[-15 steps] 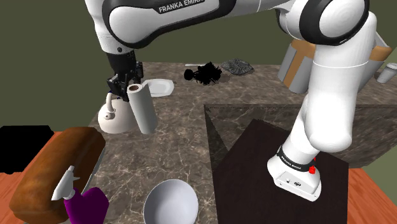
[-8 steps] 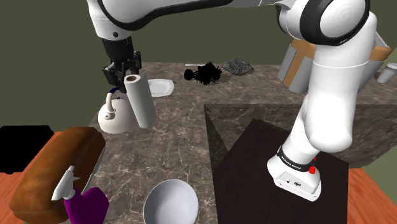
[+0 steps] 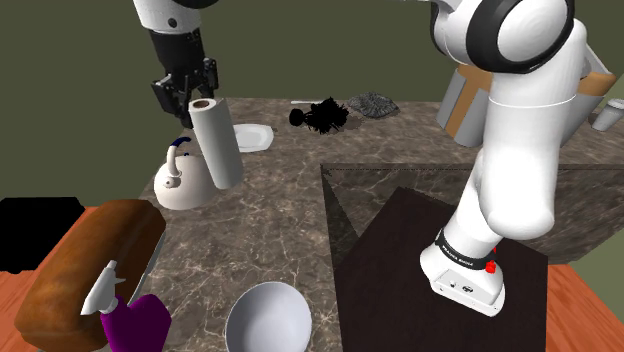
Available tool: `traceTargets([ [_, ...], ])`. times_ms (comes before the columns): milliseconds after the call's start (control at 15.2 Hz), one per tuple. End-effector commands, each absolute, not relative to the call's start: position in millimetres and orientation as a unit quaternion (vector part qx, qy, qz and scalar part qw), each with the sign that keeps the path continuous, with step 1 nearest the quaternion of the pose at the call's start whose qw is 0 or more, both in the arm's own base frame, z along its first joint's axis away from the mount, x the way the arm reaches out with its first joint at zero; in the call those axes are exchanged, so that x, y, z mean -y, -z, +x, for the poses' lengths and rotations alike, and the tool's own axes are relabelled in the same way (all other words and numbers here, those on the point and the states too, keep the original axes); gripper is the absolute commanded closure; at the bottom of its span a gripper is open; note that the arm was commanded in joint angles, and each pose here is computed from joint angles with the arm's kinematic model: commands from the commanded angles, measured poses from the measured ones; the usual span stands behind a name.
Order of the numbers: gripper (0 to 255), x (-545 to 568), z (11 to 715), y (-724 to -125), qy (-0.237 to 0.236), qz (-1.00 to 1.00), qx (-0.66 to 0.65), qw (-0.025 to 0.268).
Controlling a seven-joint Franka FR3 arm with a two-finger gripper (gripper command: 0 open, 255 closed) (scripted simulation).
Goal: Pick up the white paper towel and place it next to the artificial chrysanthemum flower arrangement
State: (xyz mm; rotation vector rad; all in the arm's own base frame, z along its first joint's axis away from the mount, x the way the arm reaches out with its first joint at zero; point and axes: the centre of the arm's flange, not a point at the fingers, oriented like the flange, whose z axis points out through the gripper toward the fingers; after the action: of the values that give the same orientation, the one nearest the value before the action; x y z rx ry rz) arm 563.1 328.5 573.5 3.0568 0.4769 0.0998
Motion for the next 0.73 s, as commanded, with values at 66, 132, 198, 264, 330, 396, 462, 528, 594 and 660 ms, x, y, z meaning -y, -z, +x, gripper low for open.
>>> traceTargets([
  [66, 255, -328.5, 562.7, -589.3, -0.032, 0.987, -0.154, 0.023],
  [132, 255, -328.5, 562.7, -594.6, -0.032, 0.987, -0.154, 0.023],
  [198, 255, -328.5, 562.7, -599.9, -0.032, 0.987, -0.154, 0.023],
  [264, 255, -328.5, 562.7, -605.2, -0.032, 0.987, -0.154, 0.023],
  [330, 255, -328.5, 562.7, -610.5, -0.032, 0.987, -0.154, 0.023],
  [396, 255, -328.5, 562.7, -615.7, -0.032, 0.987, -0.154, 0.023],
  [462, 255, -328.5, 562.7, -621.0, -0.032, 0.987, -0.154, 0.023],
  [528, 255, -328.5, 562.7, -626.3, -0.032, 0.987, -0.154, 0.023],
  [594, 255, -328.5, 562.7, -631.6, -0.032, 0.987, -0.154, 0.023],
  [660, 255, -328.5, 562.7, -636.9, -0.032, 0.987, -0.154, 0.023],
])
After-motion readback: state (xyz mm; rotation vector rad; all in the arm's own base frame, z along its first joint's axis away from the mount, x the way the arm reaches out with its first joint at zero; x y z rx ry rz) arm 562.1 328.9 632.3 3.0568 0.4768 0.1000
